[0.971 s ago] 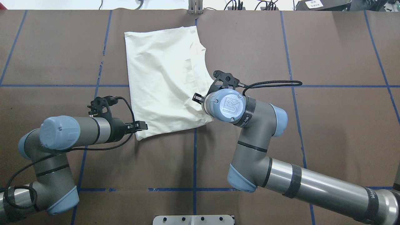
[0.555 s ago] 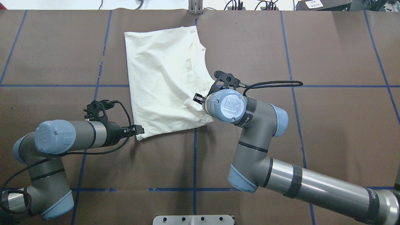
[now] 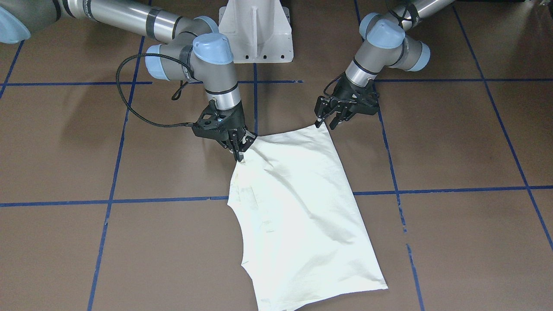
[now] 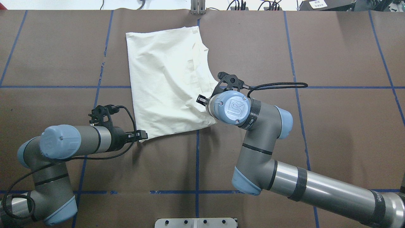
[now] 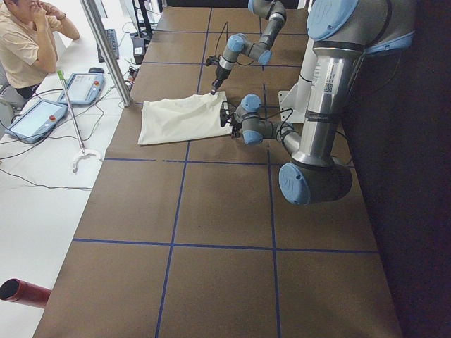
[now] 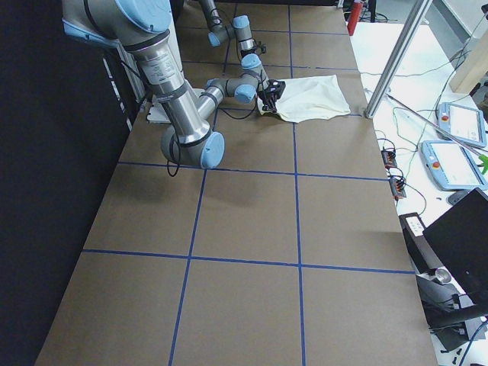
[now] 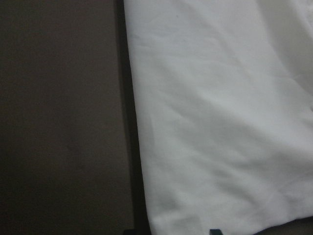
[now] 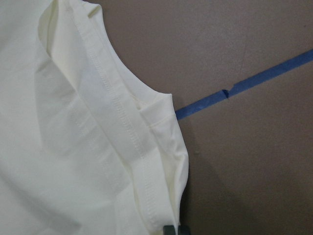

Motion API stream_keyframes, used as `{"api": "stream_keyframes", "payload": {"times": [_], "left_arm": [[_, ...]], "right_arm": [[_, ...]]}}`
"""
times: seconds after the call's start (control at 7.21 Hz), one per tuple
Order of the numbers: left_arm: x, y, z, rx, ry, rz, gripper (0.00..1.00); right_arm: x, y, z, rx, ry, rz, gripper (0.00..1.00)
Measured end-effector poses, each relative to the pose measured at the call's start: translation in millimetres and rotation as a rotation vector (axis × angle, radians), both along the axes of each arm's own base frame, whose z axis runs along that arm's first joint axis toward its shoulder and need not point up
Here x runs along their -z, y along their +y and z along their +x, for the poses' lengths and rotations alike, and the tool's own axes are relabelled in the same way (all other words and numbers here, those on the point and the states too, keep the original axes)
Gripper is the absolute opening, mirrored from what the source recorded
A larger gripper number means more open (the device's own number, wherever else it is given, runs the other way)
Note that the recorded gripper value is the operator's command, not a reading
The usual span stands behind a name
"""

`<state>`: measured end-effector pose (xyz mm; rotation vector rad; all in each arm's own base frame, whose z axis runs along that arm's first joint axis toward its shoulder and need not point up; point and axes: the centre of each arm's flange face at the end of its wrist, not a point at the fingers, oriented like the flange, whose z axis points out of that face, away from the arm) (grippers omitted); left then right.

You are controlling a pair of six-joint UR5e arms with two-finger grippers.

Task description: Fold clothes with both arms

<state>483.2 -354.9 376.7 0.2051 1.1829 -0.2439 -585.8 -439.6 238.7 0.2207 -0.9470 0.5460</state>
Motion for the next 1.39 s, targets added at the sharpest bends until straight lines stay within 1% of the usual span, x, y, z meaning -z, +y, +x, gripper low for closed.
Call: {"api": "stream_keyframes", "payload": {"times": [0.14,0.28,0.42,0.55,0.97,1.11,1.25,1.39], "left_arm": [[0.9,0.2,0.7,-0.001,0.001,0.001,0.37],[1.4,0.3,1.0,0.0,0.003,0.0,0.18],[2.7,0.2,1.3,0.003,0.007,-0.005,0.07],[3.6,0.0,1.5,0.007,0.011,-0.012,0.0],[10.3,0.2,1.2,0.009,0.024,-0.012,0.0],[21.2,1.2,0.1,0.005,0.042,-0.003,0.0],[37.9,3.2,-3.5,-0.001,0.071,0.01,0.0],[58.8,8.0,-12.9,-0.009,0.099,0.02,0.0]], "right_arm": [[-0.4,0.1,0.1,0.0,0.0,0.0,0.0],[-0.5,0.1,0.2,0.0,0.0,0.0,0.0],[-0.7,0.1,0.3,0.0,0.0,0.0,0.0],[-1.0,0.2,0.3,0.0,0.0,0.001,0.0],[-2.8,0.4,4.1,-0.002,-0.001,0.001,0.0],[-6.1,5.4,16.9,-0.003,-0.008,0.005,0.0],[-16.1,23.4,43.1,0.002,-0.024,0.008,0.0],[-28.6,56.3,75.3,0.012,-0.046,0.009,0.0]]}}
